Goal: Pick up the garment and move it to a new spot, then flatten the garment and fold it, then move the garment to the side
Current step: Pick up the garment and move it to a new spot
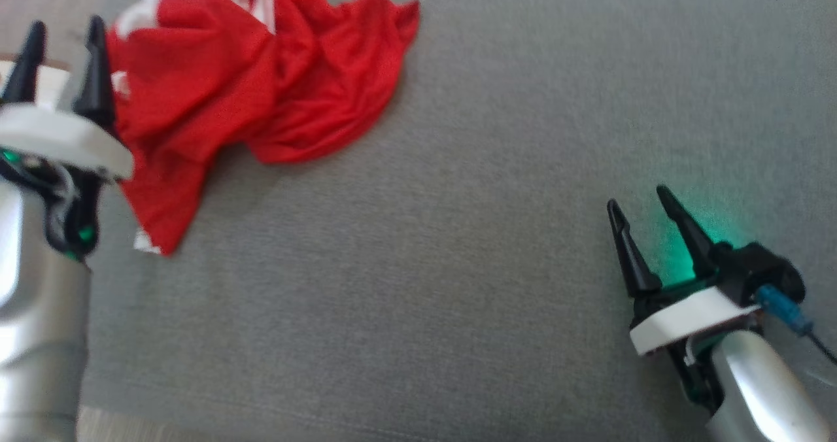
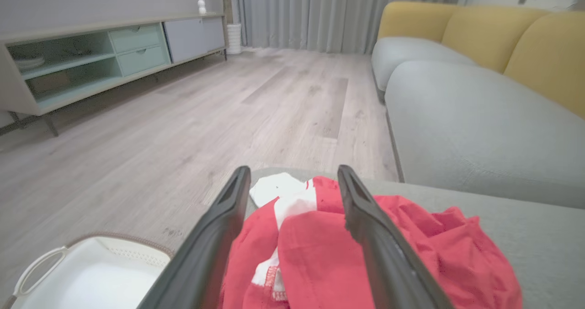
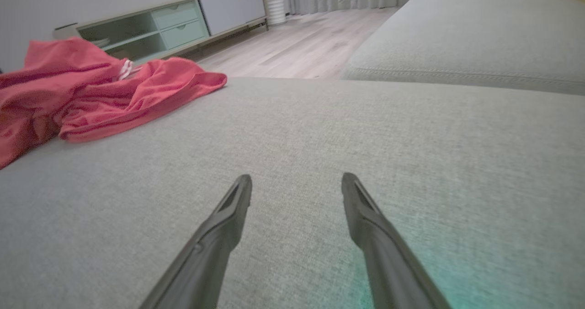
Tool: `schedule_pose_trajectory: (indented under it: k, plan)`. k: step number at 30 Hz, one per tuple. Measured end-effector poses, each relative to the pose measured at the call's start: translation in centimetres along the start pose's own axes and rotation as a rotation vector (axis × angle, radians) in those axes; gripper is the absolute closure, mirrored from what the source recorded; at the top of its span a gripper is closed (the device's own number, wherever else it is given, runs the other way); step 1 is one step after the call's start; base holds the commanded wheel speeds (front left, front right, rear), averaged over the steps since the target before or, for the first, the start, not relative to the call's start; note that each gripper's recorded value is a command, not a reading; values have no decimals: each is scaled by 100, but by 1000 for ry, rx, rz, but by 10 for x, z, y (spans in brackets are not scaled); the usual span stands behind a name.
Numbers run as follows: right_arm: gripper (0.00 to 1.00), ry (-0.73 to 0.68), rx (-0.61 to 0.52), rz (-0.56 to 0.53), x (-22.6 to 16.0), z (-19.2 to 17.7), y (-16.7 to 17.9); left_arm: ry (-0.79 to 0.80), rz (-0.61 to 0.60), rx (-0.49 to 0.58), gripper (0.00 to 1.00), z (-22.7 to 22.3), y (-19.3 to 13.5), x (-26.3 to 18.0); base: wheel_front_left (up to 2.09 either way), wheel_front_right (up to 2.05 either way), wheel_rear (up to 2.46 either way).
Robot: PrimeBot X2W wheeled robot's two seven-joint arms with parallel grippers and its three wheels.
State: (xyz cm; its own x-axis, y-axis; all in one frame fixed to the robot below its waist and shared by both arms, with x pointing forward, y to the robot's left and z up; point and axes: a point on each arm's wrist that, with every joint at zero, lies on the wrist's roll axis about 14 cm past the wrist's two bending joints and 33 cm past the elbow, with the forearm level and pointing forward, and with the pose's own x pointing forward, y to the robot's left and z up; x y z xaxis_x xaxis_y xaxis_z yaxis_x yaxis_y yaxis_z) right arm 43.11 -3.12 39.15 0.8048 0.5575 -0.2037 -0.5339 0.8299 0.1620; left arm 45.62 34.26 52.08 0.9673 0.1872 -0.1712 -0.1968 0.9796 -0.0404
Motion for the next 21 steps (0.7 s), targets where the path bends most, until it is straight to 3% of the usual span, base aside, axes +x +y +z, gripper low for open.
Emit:
schedule_pose_trajectory:
  k: [6,13,14,15,16,21]
  plan:
    - [0,29,-1,-35,-1,-16,-25,258,-40,-2,0,-63,-21,39,0,0,0]
    - [0,19,-6,-62,-4,-16,-39,480,-67,11,0,-126,-35,43,0,0,0]
    - [0,19,-8,-60,-4,-16,-38,491,-65,13,17,-128,-35,42,0,0,0]
    - [0,19,-10,-59,-5,-15,-37,496,-64,19,51,-129,-34,42,0,0,0]
    - [0,20,-12,-59,-6,-15,-37,503,-65,33,100,-129,-33,41,0,0,0]
    - [0,19,-25,-57,-12,-10,-32,489,-91,29,100,-120,-40,35,0,0,0]
